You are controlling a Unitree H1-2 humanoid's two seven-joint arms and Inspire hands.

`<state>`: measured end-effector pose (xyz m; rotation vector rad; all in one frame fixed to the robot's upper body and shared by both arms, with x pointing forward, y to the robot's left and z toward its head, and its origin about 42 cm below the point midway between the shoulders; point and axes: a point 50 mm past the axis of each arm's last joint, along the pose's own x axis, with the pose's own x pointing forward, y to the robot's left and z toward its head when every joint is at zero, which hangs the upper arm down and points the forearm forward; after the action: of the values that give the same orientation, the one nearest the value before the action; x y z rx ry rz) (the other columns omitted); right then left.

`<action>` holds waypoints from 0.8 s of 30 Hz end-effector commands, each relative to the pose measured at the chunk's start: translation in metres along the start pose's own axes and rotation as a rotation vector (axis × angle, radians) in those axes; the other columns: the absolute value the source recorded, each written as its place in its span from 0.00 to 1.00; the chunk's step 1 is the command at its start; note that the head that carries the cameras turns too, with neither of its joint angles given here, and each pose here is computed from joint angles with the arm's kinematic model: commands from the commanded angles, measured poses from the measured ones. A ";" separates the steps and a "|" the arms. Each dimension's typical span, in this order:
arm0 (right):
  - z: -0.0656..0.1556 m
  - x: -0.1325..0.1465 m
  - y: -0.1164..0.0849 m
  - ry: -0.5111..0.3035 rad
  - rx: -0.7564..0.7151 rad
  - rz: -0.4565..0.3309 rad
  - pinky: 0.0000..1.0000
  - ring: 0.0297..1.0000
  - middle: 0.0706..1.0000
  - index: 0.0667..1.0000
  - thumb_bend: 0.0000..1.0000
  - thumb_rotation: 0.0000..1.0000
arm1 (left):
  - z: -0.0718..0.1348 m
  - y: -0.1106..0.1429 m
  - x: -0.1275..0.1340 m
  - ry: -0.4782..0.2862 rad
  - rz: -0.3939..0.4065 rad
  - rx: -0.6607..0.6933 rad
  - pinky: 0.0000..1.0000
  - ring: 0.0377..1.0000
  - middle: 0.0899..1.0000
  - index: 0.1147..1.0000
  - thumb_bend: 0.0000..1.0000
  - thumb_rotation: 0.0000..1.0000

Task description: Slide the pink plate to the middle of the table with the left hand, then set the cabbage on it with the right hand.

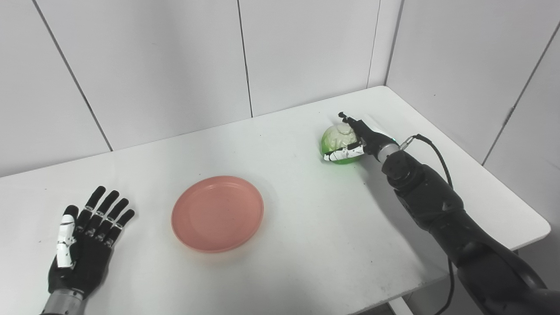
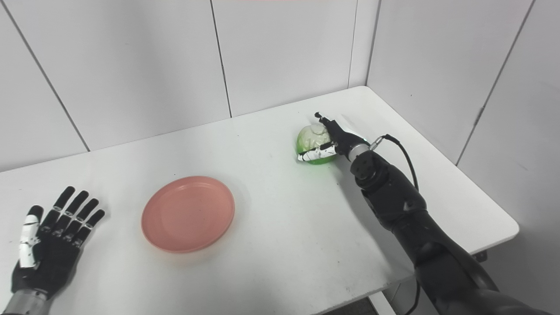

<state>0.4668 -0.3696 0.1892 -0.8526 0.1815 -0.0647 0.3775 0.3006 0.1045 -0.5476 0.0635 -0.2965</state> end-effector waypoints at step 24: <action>0.014 0.000 0.017 -0.058 0.058 -0.001 0.38 0.42 0.42 0.47 0.53 0.00 | -0.034 0.012 -0.021 0.144 0.067 -0.050 0.81 0.85 0.86 0.87 0.53 0.80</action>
<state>0.4689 -0.3504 0.1859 -0.7880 0.1163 -0.0592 0.3765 0.2986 0.1045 -0.5638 0.0704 -0.3093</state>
